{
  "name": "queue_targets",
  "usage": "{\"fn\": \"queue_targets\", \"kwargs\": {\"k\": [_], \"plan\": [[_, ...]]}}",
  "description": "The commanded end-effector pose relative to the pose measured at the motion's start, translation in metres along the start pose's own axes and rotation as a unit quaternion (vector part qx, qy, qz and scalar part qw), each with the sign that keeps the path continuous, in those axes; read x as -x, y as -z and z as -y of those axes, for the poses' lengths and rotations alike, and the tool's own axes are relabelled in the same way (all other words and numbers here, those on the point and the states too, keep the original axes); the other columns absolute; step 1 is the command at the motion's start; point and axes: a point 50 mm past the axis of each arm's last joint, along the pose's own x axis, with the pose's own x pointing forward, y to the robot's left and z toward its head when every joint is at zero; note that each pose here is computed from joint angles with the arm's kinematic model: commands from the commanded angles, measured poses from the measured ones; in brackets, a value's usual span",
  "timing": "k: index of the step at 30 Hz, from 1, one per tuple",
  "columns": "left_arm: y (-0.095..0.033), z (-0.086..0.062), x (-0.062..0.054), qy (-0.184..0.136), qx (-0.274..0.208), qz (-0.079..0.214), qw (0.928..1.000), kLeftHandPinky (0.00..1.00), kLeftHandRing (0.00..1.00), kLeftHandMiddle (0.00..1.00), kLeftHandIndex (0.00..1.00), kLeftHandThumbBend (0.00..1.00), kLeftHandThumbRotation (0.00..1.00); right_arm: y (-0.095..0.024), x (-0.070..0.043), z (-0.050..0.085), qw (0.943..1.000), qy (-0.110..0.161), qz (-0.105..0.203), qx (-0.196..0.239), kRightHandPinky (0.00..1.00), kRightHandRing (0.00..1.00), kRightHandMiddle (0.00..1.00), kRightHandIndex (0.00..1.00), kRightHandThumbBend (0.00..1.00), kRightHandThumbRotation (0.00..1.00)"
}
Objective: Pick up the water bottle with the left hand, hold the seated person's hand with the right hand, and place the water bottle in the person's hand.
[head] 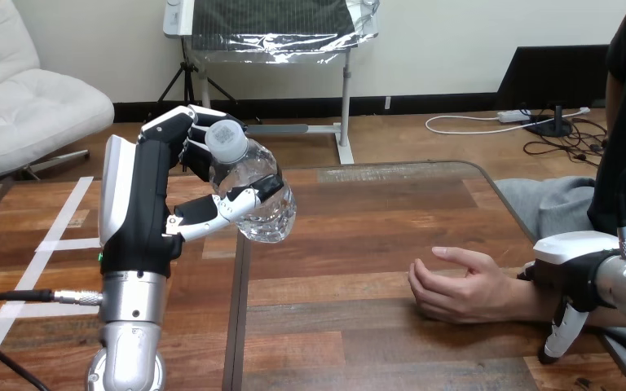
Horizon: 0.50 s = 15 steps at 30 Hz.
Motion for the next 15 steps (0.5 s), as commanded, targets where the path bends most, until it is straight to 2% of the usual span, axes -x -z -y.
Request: {"fn": "queue_targets", "kwargs": {"k": [1,9,15], "plan": [[-0.0193,-0.0060,-0.0147,-0.024,0.015,0.055,0.9981,0.37,0.39,0.44,0.53,0.56,0.00,-0.0025,0.0013,0.0249,0.9994,0.035,0.000,0.004,0.90,0.94,0.94,0.90,0.66,0.23],[-0.0190,-0.0063,-0.0152,-0.023,0.011,0.057,0.9980,0.37,0.39,0.44,0.53,0.55,0.00,-0.0042,0.0007,0.0239,0.9994,0.031,0.008,0.011,0.84,0.90,0.90,0.89,0.65,0.23],[-0.0197,-0.0063,-0.0156,-0.023,0.014,0.058,0.9980,0.37,0.39,0.44,0.53,0.56,0.00,-0.0048,-0.0008,0.0229,0.9995,0.027,0.013,0.008,0.73,0.82,0.87,0.86,0.66,0.24]]}}
